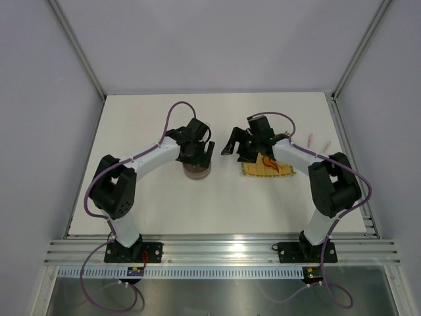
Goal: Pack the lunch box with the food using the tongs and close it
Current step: Close the box lid on the packing box, then reset both arms
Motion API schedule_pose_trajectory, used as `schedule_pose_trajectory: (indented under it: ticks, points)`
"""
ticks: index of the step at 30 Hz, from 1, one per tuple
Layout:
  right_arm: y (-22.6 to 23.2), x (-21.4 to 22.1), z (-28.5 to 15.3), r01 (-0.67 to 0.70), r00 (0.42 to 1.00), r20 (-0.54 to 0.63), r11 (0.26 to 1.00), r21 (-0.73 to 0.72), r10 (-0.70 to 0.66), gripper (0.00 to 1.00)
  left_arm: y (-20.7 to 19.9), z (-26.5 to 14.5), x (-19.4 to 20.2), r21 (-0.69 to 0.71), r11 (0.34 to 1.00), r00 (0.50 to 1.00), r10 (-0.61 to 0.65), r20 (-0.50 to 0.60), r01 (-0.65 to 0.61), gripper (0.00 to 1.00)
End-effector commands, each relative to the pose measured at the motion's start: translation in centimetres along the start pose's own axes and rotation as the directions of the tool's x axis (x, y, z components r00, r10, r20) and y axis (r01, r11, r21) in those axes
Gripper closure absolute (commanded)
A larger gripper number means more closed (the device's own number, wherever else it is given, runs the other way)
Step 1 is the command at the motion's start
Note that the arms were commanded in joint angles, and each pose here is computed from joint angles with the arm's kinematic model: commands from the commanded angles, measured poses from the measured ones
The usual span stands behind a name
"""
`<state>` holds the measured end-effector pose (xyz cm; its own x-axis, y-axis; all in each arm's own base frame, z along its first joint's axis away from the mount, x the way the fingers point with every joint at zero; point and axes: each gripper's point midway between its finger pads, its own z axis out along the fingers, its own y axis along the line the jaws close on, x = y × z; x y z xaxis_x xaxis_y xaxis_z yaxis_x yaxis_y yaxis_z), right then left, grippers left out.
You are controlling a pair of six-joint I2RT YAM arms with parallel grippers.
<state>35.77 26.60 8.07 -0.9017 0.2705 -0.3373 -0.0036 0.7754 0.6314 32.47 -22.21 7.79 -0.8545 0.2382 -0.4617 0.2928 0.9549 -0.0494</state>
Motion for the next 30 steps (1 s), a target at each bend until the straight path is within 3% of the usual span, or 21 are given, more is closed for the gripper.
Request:
schedule_pose_trajectory:
  ticks: [1,3,8,12,21,26,30]
  points:
    - [-0.8,-4.6,-5.2,0.099,0.973,0.193,0.982,0.160,-0.129,0.08,0.5,-1.4,1.9,0.000,1.000,0.998,0.016,-0.061,-0.016,0.08]
    - [-1.5,-6.2,-7.9,0.092,0.946,0.284,0.972,0.218,-0.153,0.00,0.2,-2.9,1.0,0.017,1.000,1.000,0.008,-0.022,-0.007,0.01]
    - [-3.5,-8.6,-14.5,0.060,0.859,0.444,0.910,0.409,-0.256,0.01,0.6,-6.9,-1.1,0.020,1.000,0.996,-0.020,0.089,0.018,0.01]
    - [-5.3,-8.6,-17.8,0.034,0.839,0.446,0.847,0.531,-0.313,0.01,1.4,-9.9,-2.6,0.028,0.998,0.984,-0.056,0.169,0.052,0.01]
    - [-6.6,-6.9,-22.4,-0.025,0.815,0.483,0.813,0.582,-0.320,0.01,4.9,-15.5,-3.5,0.103,0.976,0.925,-0.214,0.315,0.191,0.01]
    - [-6.7,-5.9,-24.1,-0.038,0.816,0.486,0.810,0.586,-0.313,0.01,8.7,-16.8,-2.8,-0.020,0.960,0.887,-0.249,0.390,0.278,0.01]
    - [-6.7,-5.8,-25.0,-0.063,0.804,0.511,0.810,0.583,-0.305,0.00,9.9,-17.4,-2.3,-0.039,0.949,0.875,-0.273,0.399,0.314,0.01]
